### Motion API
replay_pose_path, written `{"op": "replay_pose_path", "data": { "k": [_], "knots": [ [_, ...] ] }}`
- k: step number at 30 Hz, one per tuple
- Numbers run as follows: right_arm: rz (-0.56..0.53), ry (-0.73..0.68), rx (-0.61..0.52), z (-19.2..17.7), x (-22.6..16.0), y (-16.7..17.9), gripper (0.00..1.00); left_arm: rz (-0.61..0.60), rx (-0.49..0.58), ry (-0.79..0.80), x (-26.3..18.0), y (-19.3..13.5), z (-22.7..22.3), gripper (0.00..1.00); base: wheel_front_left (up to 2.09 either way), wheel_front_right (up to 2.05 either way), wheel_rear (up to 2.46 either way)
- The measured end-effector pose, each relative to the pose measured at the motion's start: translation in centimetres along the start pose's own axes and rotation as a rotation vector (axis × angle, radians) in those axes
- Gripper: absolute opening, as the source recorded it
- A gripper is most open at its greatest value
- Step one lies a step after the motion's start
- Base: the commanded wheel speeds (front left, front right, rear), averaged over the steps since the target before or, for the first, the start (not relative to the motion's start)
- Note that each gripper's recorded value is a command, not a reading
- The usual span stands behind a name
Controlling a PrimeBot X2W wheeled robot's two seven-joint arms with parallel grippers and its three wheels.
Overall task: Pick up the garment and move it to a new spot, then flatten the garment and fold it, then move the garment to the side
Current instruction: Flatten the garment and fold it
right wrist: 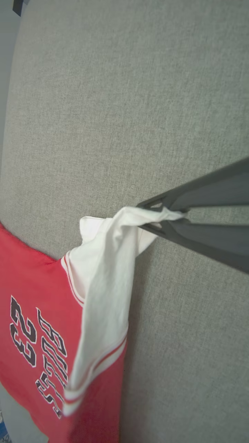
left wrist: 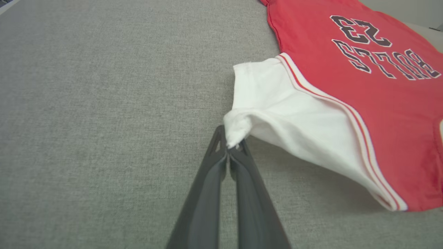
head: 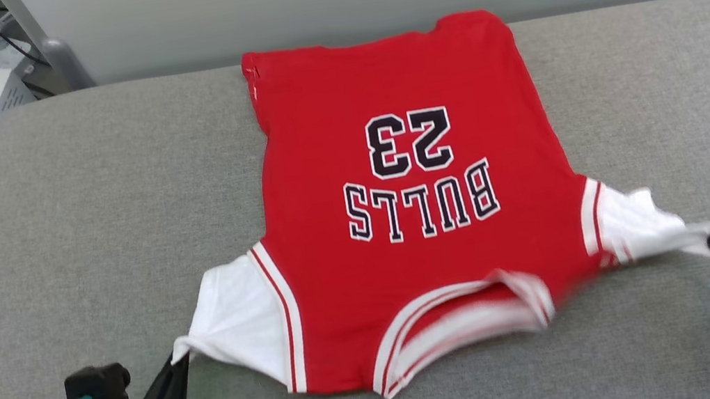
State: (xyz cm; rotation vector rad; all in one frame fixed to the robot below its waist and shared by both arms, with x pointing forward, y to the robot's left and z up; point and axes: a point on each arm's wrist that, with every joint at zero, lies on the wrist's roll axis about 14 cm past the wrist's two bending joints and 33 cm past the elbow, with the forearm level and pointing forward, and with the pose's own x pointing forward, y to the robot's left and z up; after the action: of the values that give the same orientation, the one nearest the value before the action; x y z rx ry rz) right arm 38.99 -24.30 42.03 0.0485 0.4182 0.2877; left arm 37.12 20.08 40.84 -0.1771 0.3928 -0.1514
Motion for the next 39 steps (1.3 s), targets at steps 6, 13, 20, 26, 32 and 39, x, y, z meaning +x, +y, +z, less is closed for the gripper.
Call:
{"op": "replay_pose_path", "data": {
  "k": [6, 13, 20, 26, 32, 39],
  "knots": [
    [-0.051, 0.059, 0.105, -4.7, -4.1, 0.5, 0.0, 0.084, -0.035, 0.01, -3.0, 1.2, -2.1, 0.0, 0.0, 0.0, 0.0],
    [-0.079, 0.114, 0.21, -7.8, -7.6, 1.2, 0.0, 0.134, -0.068, 0.028, -5.6, 1.7, -4.1, 0.0, 0.0, 0.0, 0.0],
    [-0.086, 0.14, 0.214, -7.7, -7.7, 1.0, 1.0, 0.112, -0.061, 0.034, -5.5, 0.3, -4.9, 0.0, 0.0, 0.0, 0.0],
    [-0.083, 0.041, 0.11, -2.4, -5.7, -0.4, 1.0, 0.091, -0.048, -0.018, -4.6, -1.3, -3.5, 0.0, 0.0, 0.0, 0.0],
    [-0.087, -0.211, -0.053, 9.5, -2.9, -2.2, 1.0, 0.086, -0.033, -0.084, -4.0, -2.0, -1.3, 0.0, 0.0, 0.0, 0.0],
    [-0.053, -0.271, -0.109, 20.3, 3.0, -1.5, 1.0, 0.072, -0.028, -0.159, -2.0, -2.8, 1.4, 0.0, 0.0, 0.0, 0.0]
  ]
}}
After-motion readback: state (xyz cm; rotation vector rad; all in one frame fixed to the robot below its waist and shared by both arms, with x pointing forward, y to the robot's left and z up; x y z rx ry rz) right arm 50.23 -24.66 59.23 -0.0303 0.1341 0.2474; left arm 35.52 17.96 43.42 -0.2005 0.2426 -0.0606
